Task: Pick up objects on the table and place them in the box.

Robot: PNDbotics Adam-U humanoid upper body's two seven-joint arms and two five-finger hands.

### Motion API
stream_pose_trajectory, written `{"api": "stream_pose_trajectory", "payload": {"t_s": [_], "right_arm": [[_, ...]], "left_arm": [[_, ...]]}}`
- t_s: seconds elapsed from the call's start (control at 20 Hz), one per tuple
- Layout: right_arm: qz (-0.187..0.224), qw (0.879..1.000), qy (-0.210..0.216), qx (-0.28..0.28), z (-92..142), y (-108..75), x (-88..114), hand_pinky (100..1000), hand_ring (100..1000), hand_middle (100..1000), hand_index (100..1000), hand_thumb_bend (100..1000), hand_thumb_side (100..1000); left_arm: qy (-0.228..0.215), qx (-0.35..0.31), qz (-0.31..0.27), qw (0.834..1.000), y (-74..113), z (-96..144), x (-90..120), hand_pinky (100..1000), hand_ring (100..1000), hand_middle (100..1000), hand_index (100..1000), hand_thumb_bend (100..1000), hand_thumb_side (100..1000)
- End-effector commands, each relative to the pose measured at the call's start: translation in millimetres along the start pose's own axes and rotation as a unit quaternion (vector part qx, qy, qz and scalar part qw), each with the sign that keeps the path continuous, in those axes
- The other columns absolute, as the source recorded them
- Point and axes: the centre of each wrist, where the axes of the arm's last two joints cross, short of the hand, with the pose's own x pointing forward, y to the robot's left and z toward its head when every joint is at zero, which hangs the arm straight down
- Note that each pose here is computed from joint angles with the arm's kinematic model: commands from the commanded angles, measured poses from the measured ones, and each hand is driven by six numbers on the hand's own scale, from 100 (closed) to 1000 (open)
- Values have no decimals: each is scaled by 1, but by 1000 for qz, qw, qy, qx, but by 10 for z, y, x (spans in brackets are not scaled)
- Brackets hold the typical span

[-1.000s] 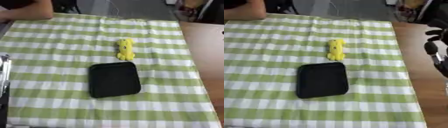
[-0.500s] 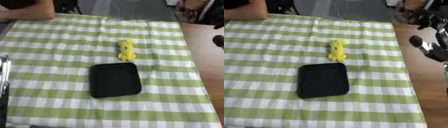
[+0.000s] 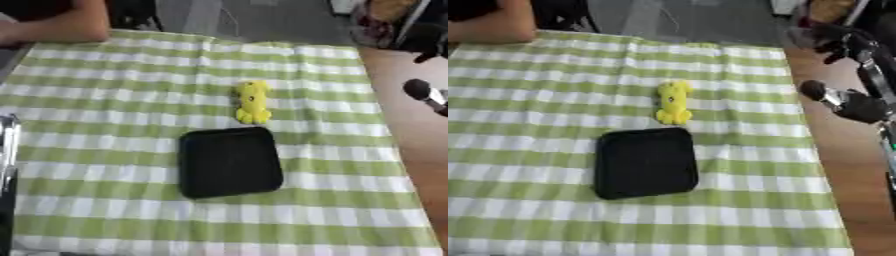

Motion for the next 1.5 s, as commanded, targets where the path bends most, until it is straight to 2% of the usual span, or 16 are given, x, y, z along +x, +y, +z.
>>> {"api": "stream_pose_trajectory", "payload": {"t_s": [0.05,0.2,0.4,0.95,1.0,1.5], "right_arm": [[14,1000,-2,19,-114,-52,-13,633,723,805,920,823,759],[23,998,7,50,-231,21,-43,640,728,810,921,839,688],[33,996,25,81,-334,129,-95,650,733,813,922,853,661],[46,991,56,110,-439,284,-196,653,733,814,919,865,607],[47,991,58,114,-452,295,-202,654,733,815,918,869,575],[68,982,79,155,-620,355,-278,656,739,820,913,900,495]], "left_arm": [[-11,-5,3,1000,12,-43,34,486,562,740,871,351,825],[-11,-8,5,1000,7,-37,36,486,562,740,871,353,822],[-11,-11,7,1000,-2,-31,38,486,562,741,872,351,824],[-11,-17,10,1000,-10,-26,43,487,562,741,871,350,827],[-11,-18,10,1000,-11,-25,43,487,562,741,872,351,826],[-12,-23,14,1000,-23,-25,51,488,569,745,872,350,827]]}}
